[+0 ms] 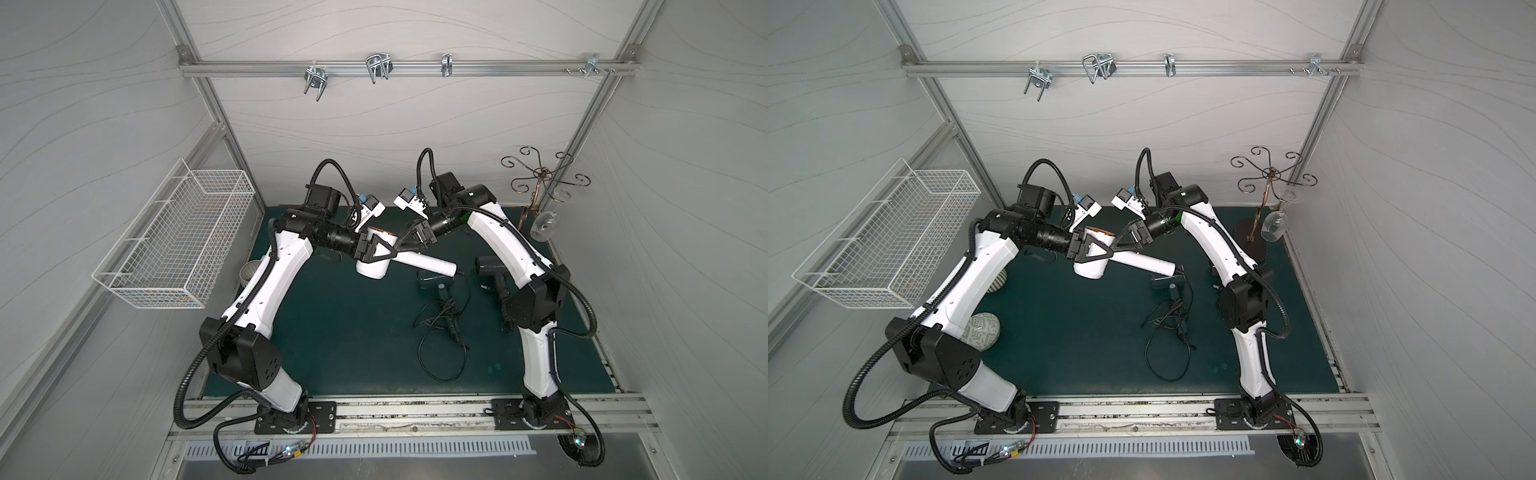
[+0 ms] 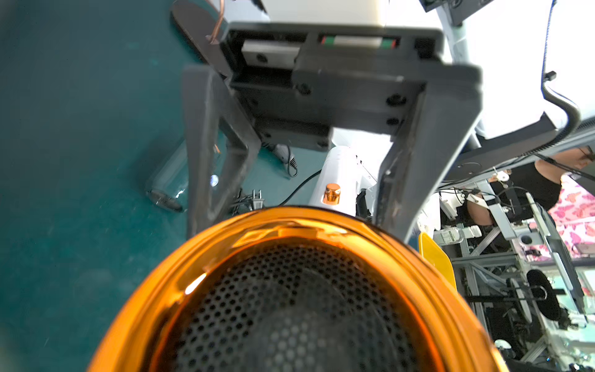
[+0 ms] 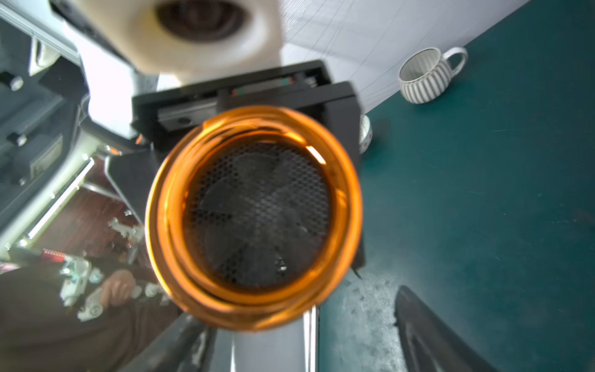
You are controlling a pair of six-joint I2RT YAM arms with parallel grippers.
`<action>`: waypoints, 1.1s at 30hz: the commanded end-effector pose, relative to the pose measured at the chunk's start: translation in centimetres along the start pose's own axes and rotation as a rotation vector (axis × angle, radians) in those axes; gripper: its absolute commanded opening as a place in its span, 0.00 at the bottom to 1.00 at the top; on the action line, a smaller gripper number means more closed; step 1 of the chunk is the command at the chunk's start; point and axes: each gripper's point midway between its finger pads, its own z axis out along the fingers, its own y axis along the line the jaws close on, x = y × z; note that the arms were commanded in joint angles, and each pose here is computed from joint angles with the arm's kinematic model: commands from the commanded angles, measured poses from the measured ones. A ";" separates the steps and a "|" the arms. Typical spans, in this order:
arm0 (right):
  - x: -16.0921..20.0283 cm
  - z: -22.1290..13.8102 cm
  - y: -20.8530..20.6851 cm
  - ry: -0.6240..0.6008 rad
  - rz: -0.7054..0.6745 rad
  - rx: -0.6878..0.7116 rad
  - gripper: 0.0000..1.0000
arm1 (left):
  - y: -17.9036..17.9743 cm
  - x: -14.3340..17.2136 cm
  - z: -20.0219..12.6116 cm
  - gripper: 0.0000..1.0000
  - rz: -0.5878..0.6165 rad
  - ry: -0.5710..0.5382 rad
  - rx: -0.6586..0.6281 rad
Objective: Wrap the cord around the hair dryer
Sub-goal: Pick up the hair dryer from the center of the board, then wrap the power cord around the hair dryer.
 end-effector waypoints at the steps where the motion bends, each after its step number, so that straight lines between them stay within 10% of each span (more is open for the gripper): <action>1: -2.3 -2.2 -1.0 -0.079 -0.063 0.079 0.93 | -4.6 -2.2 -3.5 0.00 0.115 -0.095 0.041; 20: 0.7 -14.4 -1.8 -0.352 0.150 0.587 0.99 | -3.0 -5.4 -14.2 0.00 0.145 -0.395 -0.394; 33: 8.8 -9.3 -2.8 -0.148 0.197 0.640 0.99 | -4.2 -7.7 -20.1 0.00 0.184 -0.554 -0.670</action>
